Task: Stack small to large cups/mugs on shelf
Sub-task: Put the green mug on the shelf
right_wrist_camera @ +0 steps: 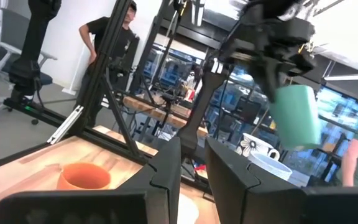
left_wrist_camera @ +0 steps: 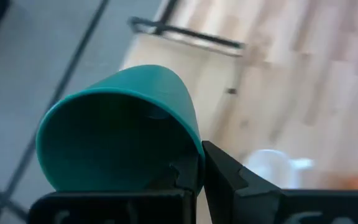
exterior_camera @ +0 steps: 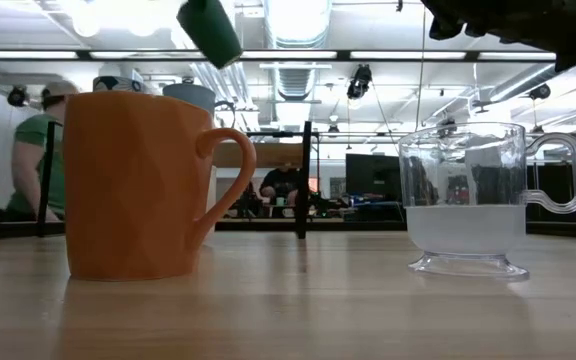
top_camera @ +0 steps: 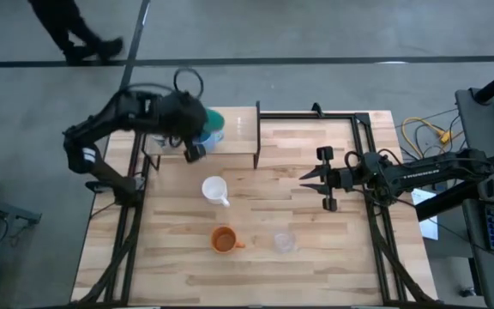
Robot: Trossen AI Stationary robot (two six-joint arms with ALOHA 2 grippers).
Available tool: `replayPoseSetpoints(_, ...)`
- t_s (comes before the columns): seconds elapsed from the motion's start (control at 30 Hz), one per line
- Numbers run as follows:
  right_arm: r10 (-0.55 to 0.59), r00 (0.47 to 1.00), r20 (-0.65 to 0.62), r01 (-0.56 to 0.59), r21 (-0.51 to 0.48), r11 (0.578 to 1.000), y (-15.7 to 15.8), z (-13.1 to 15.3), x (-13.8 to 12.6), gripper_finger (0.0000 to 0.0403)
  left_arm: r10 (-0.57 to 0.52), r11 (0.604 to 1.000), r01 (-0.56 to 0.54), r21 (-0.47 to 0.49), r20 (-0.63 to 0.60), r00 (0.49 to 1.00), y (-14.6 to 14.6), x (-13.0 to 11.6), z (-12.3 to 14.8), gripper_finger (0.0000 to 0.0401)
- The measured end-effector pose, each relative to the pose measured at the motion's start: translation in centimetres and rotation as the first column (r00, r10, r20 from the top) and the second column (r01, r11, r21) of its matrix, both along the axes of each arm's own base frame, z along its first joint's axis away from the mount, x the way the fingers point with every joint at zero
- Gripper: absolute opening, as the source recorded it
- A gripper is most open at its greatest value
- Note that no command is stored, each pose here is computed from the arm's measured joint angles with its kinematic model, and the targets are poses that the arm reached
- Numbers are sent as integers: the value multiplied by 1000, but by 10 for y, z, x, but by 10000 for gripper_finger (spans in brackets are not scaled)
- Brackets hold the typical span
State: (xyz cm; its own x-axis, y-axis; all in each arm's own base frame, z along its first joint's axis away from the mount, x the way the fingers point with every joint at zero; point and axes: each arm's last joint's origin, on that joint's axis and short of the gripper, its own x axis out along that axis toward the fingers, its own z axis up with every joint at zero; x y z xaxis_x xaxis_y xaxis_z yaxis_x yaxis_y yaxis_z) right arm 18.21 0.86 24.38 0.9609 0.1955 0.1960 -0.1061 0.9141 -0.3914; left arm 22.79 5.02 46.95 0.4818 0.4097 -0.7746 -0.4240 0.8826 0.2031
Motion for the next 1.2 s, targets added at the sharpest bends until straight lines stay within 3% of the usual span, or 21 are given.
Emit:
replayPoseSetpoints(0.17,-29,999,-29,30,36,999,-1,0,1,68,89,994,-85,70,-56,994,38,-12,0,0)
replayPoseSetpoints(0.33,-63,989,-134,72,67,995,-2,6,7,68,156,984,-144,102,-115,981,69,-21,-3,0)
replayPoseSetpoints(0.6,-179,946,-271,217,116,969,-6,13,12,68,199,980,-184,81,-279,939,107,-19,-24,0)
replayPoseSetpoints(0.77,-199,936,-292,241,115,964,-7,21,13,68,153,987,-128,93,-343,927,119,-18,-29,0)
replayPoseSetpoints(0.93,-222,914,-341,277,124,953,-13,36,14,68,182,983,-160,90,-368,912,132,-22,-34,0)
replayPoseSetpoints(1.2,-279,858,-431,355,107,929,-26,54,11,68,204,978,-204,33,-308,929,131,-26,-32,0)
